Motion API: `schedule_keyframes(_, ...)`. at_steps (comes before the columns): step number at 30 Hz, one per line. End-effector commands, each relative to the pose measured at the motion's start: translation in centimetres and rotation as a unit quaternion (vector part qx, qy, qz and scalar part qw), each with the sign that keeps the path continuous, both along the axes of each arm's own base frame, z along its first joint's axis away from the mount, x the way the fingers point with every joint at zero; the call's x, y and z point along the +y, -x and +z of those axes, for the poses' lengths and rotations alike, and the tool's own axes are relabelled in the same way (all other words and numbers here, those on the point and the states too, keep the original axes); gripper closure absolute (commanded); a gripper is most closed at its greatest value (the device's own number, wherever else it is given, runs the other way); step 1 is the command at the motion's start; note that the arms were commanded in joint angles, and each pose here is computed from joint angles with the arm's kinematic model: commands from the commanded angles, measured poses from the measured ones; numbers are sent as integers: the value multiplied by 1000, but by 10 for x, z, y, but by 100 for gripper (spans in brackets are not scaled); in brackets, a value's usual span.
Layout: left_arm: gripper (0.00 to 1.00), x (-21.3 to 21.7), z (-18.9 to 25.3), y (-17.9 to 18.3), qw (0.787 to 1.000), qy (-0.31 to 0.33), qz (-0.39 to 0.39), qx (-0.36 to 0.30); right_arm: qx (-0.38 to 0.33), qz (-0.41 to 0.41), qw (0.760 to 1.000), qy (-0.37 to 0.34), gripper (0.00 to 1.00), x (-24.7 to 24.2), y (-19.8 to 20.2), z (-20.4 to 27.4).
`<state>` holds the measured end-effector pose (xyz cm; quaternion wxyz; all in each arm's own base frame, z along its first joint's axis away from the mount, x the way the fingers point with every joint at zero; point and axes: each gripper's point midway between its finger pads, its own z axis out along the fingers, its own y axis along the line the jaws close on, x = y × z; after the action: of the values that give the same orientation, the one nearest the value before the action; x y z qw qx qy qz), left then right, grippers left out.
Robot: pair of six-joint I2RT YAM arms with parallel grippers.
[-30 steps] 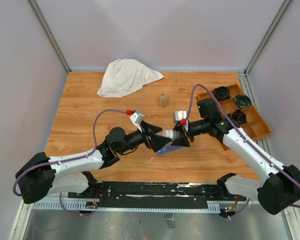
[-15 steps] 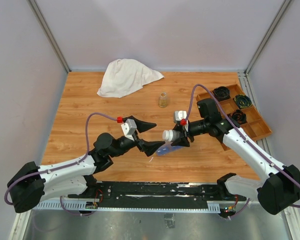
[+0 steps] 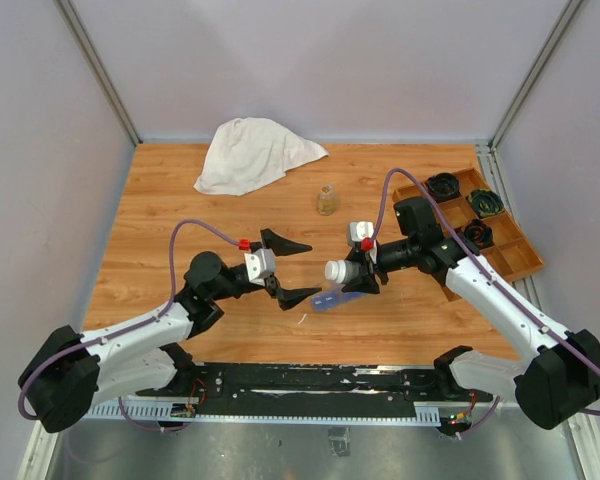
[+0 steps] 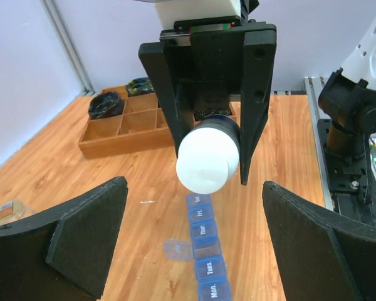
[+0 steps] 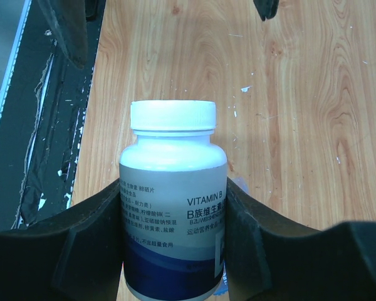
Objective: Sort the pills into containers
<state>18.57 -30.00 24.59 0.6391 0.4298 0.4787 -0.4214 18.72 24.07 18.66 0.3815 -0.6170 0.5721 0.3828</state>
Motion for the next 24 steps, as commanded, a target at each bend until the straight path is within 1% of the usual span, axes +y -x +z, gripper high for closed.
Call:
schedule_keyframes(1, 2, -8, 19, -1, 997, -11, -24, -79, -6, 10, 1000, -17, 99, 3, -2, 11)
schedule_keyframes(8, 2, -20, 12, -9, 993, -45, -42, -100, -9, 10, 1000, -17, 99, 2, -2, 12)
schedule_keyframes(13, 2, -24, 6, -10, 992, -53, -51, -101, -8, 10, 1000, -17, 99, 2, -1, 12)
schedule_keyframes(24, 2, -23, 6, -10, 989, -59, -49, -128, -8, 10, 1000, -17, 99, 2, -1, 12)
